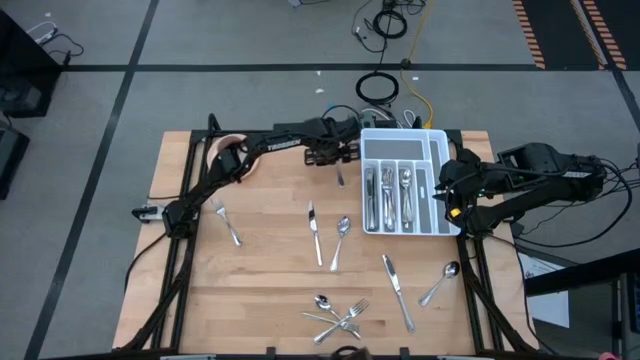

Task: Sort silverware
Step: Put the silver spoon into the white cutlery tray

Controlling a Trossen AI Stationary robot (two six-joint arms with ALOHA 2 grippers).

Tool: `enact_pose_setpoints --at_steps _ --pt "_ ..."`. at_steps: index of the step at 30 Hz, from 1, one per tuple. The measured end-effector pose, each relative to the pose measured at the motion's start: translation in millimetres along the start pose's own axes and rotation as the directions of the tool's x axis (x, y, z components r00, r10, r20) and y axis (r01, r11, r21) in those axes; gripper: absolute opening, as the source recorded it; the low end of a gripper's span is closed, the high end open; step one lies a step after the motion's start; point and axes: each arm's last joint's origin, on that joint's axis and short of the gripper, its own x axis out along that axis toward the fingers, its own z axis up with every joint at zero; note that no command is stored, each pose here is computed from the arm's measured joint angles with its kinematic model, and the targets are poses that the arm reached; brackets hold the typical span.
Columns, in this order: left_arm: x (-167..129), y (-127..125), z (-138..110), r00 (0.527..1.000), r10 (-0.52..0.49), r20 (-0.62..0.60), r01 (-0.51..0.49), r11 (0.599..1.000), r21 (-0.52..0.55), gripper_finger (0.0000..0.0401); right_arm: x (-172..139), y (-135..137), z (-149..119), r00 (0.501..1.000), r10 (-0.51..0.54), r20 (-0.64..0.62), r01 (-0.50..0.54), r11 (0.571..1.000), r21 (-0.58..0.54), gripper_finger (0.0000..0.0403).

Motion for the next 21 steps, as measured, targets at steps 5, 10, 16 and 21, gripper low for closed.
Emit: enact_pose_setpoints --at_steps 5,10,16,21 --pt "0 6 12 1.0 0.003 -0.008 -0.003 1.0 0.028 0.0221 0 0 0 1.0 -0.002 0.001 0.002 1.0 -0.028 0.01" --pt "-1 11 26 1.0 -0.015 -0.009 0.015 1.0 0.007 0.023 0 0 0 1.0 -0.003 0.002 0.003 0.999 -0.049 0.01" --pt "0 12 35 0.998 -0.057 0.0 0.057 0.998 -0.009 0.0231 0 0 0 1.0 -0.002 0.003 0.003 0.998 -0.056 0.01" --pt "0 18 46 0.998 -0.066 -0.013 0.065 0.998 -0.026 0.0231 0 0 0 1.0 -0.002 0.003 0.002 0.998 -0.057 0.01"
